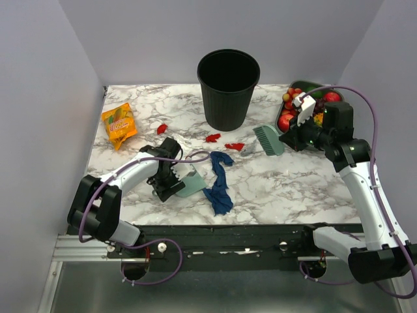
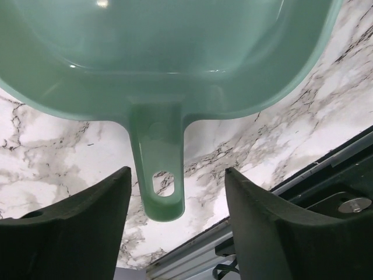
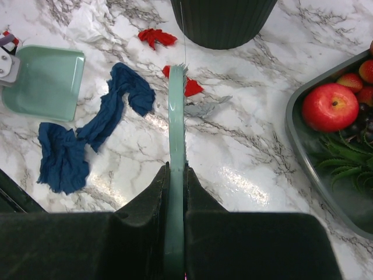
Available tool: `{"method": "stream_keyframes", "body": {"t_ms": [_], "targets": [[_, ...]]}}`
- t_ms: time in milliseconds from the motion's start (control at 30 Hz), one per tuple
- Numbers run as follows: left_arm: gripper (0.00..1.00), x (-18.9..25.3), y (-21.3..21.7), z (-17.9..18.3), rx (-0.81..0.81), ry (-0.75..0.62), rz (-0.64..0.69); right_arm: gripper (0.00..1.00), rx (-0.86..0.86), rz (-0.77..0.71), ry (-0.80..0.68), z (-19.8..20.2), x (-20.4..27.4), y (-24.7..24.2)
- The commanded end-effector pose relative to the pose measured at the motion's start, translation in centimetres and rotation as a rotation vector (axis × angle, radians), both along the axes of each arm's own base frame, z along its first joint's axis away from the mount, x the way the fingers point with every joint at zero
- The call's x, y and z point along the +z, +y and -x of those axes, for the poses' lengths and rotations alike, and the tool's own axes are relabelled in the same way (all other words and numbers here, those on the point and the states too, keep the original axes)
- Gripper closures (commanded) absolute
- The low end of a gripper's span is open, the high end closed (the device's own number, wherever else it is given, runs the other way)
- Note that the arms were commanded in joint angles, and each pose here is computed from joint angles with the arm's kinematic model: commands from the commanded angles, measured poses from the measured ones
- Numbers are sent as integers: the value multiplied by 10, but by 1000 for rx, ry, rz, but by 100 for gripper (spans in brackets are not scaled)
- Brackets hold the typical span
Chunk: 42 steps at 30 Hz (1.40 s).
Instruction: Sweep away the paper scraps from the table
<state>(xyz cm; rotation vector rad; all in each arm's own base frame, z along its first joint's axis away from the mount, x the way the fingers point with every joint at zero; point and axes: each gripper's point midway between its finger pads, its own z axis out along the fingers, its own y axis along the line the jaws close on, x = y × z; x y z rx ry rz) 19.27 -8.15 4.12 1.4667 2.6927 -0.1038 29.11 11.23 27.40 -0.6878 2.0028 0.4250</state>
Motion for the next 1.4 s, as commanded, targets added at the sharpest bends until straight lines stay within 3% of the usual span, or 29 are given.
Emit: {"method": "stream_keyframes", "body": {"t_ms": [0, 133, 533, 633, 667, 933, 967, 1033, 1200, 1367], "targets": [[25, -4, 3, -5, -19, -28, 4, 99, 16, 3, -18, -1, 3, 0], [26, -6, 1, -9, -10, -42, 14, 99, 15, 2, -15, 2, 2, 0], [42, -12, -3, -14, 8, -34, 29, 99, 32, 39, -14, 2, -12, -3], [51, -9, 0, -11, 0, -34, 21, 99, 87, 42, -11, 8, -16, 2], [60, -7, 1, -12, 0, -36, 20, 99, 125, 53, -8, 13, -18, 5], [79, 21, 22, 21, -100, -46, 26, 99, 335, 92, 73, 42, -43, 44], [89, 18, 27, 28, -136, -35, 18, 99, 380, 108, 57, 48, -45, 51], [99, 21, 33, 39, -156, -31, 13, 99, 473, 124, 71, 65, -57, 70], [100, 19, 47, 59, -212, -3, -23, 99, 440, 38, 149, 51, -67, 94], [100, 25, 61, 63, -313, -33, -71, 99, 539, -56, 223, 56, -55, 131]]}}
